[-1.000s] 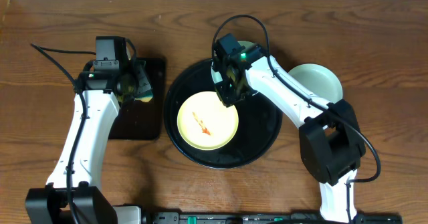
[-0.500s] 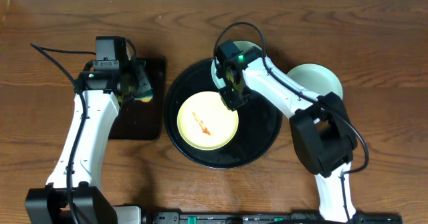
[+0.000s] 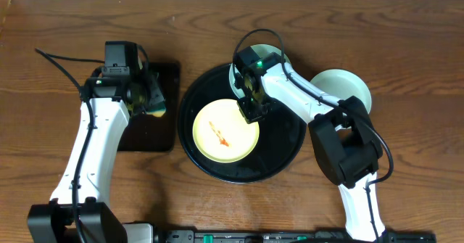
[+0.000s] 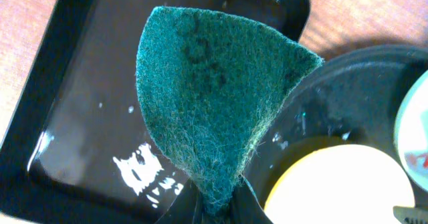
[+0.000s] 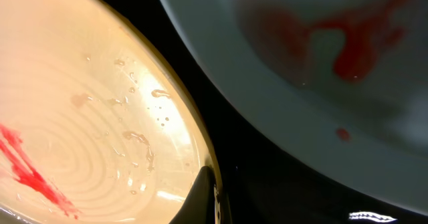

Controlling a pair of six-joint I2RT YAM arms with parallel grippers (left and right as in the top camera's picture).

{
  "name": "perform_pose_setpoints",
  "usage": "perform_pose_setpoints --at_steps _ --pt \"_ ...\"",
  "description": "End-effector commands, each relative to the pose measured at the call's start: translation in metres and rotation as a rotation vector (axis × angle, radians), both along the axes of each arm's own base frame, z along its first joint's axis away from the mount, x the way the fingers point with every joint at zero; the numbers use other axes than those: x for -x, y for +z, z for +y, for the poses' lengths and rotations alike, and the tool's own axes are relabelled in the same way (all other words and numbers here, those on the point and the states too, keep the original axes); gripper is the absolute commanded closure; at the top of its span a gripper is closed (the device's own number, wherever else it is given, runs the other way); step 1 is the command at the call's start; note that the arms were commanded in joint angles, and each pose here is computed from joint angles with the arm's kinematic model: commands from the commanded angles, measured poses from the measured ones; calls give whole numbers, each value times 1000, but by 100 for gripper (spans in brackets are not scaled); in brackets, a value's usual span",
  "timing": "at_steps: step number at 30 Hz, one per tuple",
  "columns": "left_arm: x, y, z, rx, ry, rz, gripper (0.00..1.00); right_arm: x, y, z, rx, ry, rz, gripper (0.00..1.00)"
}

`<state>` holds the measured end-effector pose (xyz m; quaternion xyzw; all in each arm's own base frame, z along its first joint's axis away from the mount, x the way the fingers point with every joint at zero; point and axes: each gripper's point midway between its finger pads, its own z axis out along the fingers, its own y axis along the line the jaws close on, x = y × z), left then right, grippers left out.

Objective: Clean dirty plates on tray and stack at the side
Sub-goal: 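Bring the sponge with the left gripper onto the yellow plate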

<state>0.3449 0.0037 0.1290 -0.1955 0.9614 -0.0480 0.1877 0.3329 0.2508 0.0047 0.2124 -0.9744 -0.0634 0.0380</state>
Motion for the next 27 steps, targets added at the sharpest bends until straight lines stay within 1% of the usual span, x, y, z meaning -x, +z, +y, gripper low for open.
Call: perform_pose_setpoints --at_steps 1,4,11,14,17,23,27 --pt "3 0 -5 8 -7 15 92 3 -7 -12 68 -84 16 99" --pt "5 -1 -16 10 -35 23 92 4 -7 -12 76 -133 26 99" --pt "4 -5 -51 24 -55 26 92 6 -7 -10 77 -128 24 99" --pt "5 -18 -59 2 -44 64 92 6 -7 -10 76 -128 24 99" --pt "4 -38 -74 8 -45 112 92 6 -7 -10 76 -127 24 99" --pt "5 -79 -119 19 -154 182 92 6 -7 -10 76 -127 23 99" --pt "5 -87 -142 15 -213 174 93 6 -7 -10 77 -127 24 99"
